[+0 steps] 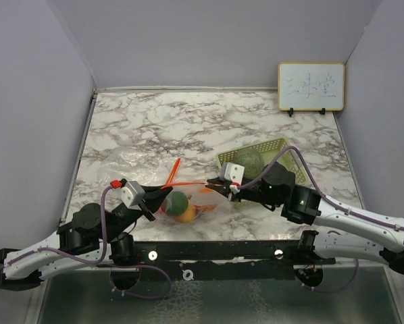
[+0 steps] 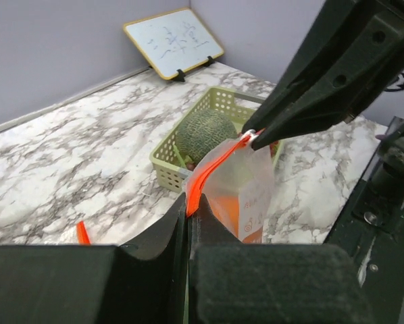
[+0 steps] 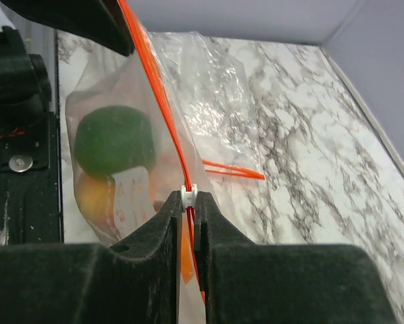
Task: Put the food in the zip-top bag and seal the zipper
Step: Zip the zipper food storage bag at the center of the board.
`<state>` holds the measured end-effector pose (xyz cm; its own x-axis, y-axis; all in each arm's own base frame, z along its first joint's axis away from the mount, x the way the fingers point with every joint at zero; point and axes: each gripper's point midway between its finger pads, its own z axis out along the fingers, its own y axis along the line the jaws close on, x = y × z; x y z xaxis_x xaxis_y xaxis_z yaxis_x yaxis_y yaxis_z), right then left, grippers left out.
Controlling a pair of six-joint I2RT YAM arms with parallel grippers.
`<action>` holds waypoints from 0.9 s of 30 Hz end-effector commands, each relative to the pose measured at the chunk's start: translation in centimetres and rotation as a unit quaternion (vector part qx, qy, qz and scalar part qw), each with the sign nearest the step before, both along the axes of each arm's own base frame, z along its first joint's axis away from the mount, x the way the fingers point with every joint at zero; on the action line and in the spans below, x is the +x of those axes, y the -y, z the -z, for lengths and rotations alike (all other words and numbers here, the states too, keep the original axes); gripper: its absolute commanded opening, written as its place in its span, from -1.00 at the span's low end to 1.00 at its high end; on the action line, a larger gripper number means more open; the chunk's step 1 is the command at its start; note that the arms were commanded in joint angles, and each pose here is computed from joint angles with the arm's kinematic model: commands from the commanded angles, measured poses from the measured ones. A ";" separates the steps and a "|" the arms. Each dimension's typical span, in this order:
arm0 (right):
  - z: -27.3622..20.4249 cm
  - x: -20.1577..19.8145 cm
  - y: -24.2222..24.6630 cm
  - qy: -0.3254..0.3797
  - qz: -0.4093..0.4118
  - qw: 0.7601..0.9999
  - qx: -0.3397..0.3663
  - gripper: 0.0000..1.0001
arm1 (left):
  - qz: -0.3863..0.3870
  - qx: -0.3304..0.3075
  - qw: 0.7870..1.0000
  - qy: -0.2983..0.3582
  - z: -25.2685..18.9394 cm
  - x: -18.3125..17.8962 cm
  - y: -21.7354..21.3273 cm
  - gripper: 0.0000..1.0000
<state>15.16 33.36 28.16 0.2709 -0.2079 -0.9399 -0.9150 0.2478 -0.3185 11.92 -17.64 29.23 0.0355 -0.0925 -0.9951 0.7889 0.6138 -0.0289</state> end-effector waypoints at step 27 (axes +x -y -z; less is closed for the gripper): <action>-0.9 8.1 6.7 -0.116 0.334 0.935 0.035 0.59 | -0.253 -0.165 0.952 0.046 -7.4 6.2 -5.3 -1.00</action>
